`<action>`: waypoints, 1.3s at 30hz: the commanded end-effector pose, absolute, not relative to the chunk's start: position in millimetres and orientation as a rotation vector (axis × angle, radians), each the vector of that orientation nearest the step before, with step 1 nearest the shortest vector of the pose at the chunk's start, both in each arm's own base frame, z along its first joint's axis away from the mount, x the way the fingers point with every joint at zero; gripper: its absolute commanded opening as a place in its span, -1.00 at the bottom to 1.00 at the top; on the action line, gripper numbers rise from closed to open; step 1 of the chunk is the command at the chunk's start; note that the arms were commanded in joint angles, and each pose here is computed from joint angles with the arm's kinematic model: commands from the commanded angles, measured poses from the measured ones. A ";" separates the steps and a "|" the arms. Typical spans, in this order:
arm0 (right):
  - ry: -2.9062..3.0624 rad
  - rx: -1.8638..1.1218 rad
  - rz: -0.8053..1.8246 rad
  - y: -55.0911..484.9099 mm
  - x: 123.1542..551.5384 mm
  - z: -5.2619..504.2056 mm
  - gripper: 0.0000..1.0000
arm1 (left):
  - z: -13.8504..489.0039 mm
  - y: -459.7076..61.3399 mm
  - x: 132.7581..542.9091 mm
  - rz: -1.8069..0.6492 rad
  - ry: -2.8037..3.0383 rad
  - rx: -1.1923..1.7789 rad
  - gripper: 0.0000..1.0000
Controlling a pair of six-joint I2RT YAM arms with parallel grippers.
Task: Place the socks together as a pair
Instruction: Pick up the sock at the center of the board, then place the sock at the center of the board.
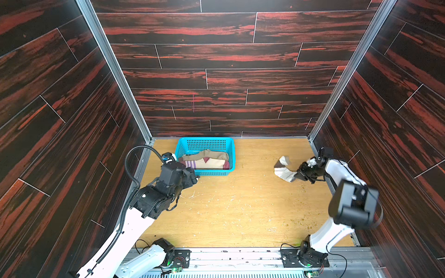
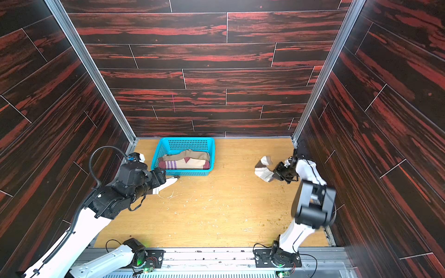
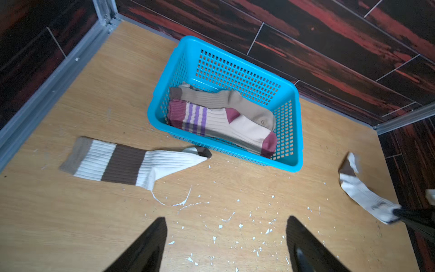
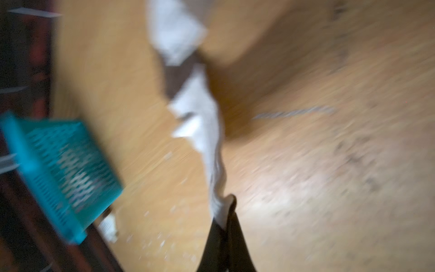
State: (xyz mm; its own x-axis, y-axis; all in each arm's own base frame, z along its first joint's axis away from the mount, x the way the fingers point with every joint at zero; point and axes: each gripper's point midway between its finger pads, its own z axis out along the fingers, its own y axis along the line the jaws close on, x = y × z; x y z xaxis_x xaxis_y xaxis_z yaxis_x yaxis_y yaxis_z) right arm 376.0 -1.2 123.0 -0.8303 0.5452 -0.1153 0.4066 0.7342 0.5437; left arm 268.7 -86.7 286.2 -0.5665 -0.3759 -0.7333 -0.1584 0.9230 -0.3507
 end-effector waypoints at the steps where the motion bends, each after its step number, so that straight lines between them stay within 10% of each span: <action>1: 2.668 0.590 0.948 51.6 343.8 166.4 -1.00 | 287.0 -71.9 263.1 -0.245 2.165 -0.420 0.63; 21: 2.843 0.008 1.496 263.0 157.4 312.3 -1.00 | 353.9 -56.9 264.4 -0.216 2.018 -0.419 0.60; 39: 3.000 -0.038 1.426 302.1 189.1 237.3 -1.00 | 304.8 -133.1 249.6 -0.499 2.156 -0.173 0.57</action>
State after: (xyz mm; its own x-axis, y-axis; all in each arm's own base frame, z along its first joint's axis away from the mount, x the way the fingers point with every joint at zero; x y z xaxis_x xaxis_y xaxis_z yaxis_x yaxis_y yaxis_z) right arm 168.6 297.8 256.4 -0.9801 -0.1017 0.1703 0.0699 0.6262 0.7765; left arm 251.4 -128.3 312.4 -0.5818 -0.2943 -0.7582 0.0505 0.9174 -0.3948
